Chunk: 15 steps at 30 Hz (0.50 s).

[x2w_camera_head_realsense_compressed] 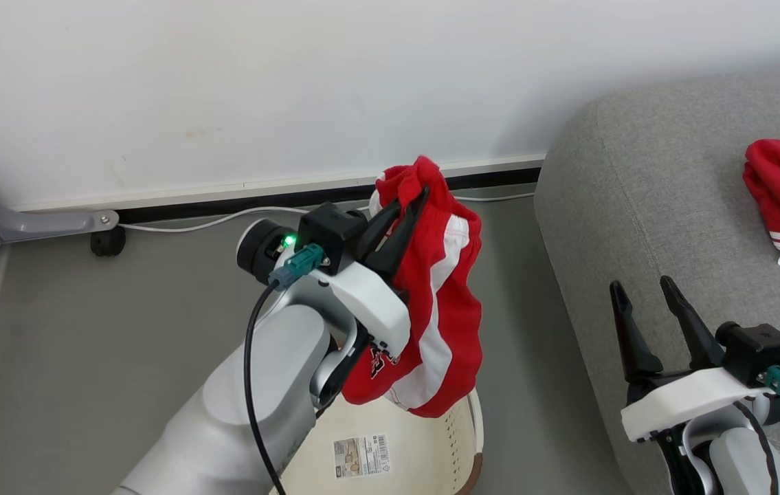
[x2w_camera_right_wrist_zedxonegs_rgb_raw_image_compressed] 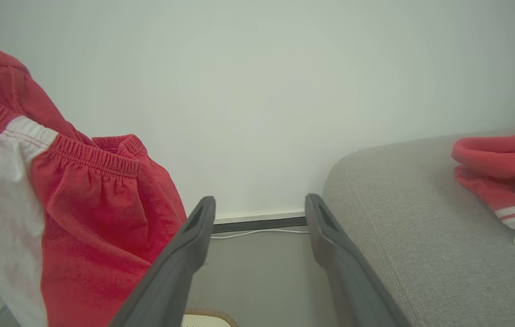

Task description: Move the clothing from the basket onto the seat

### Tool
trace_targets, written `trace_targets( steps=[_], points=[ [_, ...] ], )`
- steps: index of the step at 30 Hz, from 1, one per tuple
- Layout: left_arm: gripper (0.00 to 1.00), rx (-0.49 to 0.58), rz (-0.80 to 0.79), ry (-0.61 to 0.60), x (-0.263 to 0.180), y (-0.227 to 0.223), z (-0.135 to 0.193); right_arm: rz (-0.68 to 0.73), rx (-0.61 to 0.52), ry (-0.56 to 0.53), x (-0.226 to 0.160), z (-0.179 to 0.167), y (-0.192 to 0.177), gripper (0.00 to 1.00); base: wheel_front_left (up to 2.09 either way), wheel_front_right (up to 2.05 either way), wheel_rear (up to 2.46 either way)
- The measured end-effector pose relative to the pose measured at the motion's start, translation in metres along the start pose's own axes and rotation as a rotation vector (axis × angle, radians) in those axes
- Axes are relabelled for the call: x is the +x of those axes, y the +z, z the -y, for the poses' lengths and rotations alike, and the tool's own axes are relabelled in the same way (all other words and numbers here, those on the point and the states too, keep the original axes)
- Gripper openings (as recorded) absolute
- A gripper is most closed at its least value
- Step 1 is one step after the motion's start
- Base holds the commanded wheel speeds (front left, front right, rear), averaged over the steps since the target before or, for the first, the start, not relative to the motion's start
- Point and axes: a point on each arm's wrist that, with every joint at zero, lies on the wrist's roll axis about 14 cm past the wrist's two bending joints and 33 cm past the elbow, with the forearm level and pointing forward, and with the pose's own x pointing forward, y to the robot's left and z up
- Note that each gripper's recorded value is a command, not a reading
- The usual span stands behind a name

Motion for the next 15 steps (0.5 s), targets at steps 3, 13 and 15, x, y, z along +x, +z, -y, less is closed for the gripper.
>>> trace_targets(
  steps=[3,13,15],
  points=[
    [0.0,0.021,0.048,-0.016,0.007,0.019,0.001,0.001,0.0,0.0,0.0,0.0,0.0,1.0,0.0,0.0,0.0],
    [0.0,0.066,0.143,-0.053,0.019,0.06,0.006,-0.001,-0.006,0.003,-0.002,-0.002,-0.001,1.0,0.0,0.0,0.0],
    [0.0,0.073,0.155,-0.058,0.02,0.065,0.007,-0.002,-0.005,0.002,-0.002,-0.002,-0.001,1.0,0.0,0.0,0.0]
  ],
)
